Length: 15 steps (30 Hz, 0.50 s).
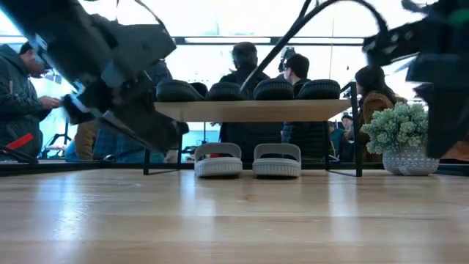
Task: Pick and place slides into the shelf
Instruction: Adjust the gray slides under the shelf
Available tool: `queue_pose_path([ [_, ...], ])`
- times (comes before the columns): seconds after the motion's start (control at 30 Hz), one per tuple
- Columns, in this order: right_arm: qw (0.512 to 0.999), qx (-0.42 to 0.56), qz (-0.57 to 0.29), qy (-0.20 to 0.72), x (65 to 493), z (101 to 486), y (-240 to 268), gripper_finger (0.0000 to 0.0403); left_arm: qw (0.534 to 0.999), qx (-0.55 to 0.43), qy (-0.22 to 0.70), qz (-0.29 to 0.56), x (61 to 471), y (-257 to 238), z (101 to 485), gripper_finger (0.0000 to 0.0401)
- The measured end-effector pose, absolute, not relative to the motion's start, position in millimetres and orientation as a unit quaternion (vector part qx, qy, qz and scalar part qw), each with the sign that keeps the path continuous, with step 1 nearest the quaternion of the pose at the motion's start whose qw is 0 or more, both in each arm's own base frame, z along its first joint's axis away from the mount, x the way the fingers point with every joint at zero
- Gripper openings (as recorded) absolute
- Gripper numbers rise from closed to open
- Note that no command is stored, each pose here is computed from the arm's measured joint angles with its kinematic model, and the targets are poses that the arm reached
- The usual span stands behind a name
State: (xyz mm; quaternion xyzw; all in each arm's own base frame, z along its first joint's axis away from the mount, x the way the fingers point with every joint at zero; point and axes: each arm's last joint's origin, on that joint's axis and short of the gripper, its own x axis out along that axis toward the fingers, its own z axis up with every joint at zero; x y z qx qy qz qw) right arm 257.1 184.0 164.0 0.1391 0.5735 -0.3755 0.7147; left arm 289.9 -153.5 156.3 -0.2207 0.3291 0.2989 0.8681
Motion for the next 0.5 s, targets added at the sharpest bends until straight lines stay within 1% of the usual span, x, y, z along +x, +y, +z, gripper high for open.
queue_pose_path([
  [0.1, 0.714, 0.088, -0.347, 0.602, 260, 161, 174, 0.0009, 0.855, -0.287, 0.298, 0.312, 286, -163, 157, 0.0],
  [0.17, 0.714, 0.052, -0.322, 0.62, 262, 160, 169, 0.0008, 0.852, -0.305, 0.283, 0.317, 283, -167, 158, 0.0],
  [0.27, 0.713, -0.013, -0.299, 0.634, 263, 161, 162, 0.0008, 0.858, -0.306, 0.255, 0.325, 282, -167, 164, 0.0],
  [0.33, 0.71, -0.053, -0.298, 0.636, 264, 162, 156, 0.0009, 0.861, -0.296, 0.237, 0.339, 282, -163, 166, 0.0],
  [0.4, 0.71, -0.086, -0.304, 0.63, 265, 165, 150, 0.0009, 0.855, -0.293, 0.23, 0.36, 283, -156, 166, 0.0],
  [0.5, 0.712, -0.103, -0.303, 0.624, 272, 168, 143, 0.0009, 0.844, -0.293, 0.234, 0.385, 281, -147, 166, 0.0],
])
